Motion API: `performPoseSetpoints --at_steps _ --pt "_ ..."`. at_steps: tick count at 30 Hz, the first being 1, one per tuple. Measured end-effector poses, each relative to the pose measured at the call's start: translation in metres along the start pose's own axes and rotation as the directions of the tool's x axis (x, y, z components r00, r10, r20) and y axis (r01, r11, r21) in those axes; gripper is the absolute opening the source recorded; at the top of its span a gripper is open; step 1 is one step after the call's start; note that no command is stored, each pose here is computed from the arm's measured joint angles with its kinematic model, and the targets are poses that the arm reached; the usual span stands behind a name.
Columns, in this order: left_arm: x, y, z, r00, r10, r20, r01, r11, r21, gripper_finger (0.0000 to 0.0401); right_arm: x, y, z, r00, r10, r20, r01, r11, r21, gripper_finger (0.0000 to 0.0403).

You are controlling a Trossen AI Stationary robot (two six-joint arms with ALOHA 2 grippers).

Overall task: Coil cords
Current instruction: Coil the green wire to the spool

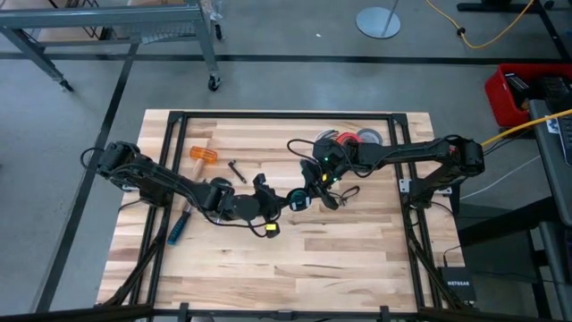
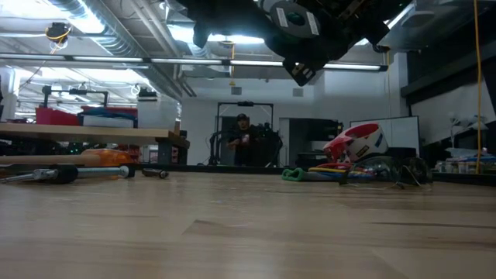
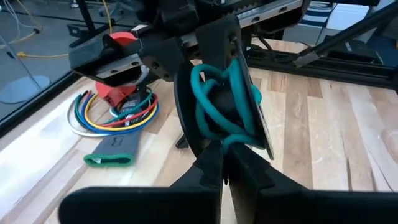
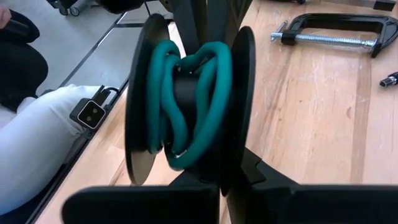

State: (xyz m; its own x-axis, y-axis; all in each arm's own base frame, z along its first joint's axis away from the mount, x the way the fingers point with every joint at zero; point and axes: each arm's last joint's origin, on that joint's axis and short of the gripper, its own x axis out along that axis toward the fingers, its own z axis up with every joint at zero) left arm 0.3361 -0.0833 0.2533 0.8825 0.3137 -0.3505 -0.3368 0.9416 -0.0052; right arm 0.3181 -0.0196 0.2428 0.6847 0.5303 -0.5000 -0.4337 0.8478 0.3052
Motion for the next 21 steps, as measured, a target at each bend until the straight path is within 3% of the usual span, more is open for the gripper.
performPoseSetpoints --at_steps 15,21 --pt "0.0004 0.002 -0.0005 0.999 0.038 -0.003 -0.038 0.999 0.002 0.0001 0.0004 -0.0003 -0.0008 1.0 -0.004 -0.006 0.004 0.999 0.042 0.0043" --pt "0.0002 0.0 -0.0013 0.999 -0.023 -0.022 0.023 1.0 0.011 0.0001 0.0004 -0.0004 0.0002 1.0 -0.004 0.002 0.004 0.999 0.032 0.004"
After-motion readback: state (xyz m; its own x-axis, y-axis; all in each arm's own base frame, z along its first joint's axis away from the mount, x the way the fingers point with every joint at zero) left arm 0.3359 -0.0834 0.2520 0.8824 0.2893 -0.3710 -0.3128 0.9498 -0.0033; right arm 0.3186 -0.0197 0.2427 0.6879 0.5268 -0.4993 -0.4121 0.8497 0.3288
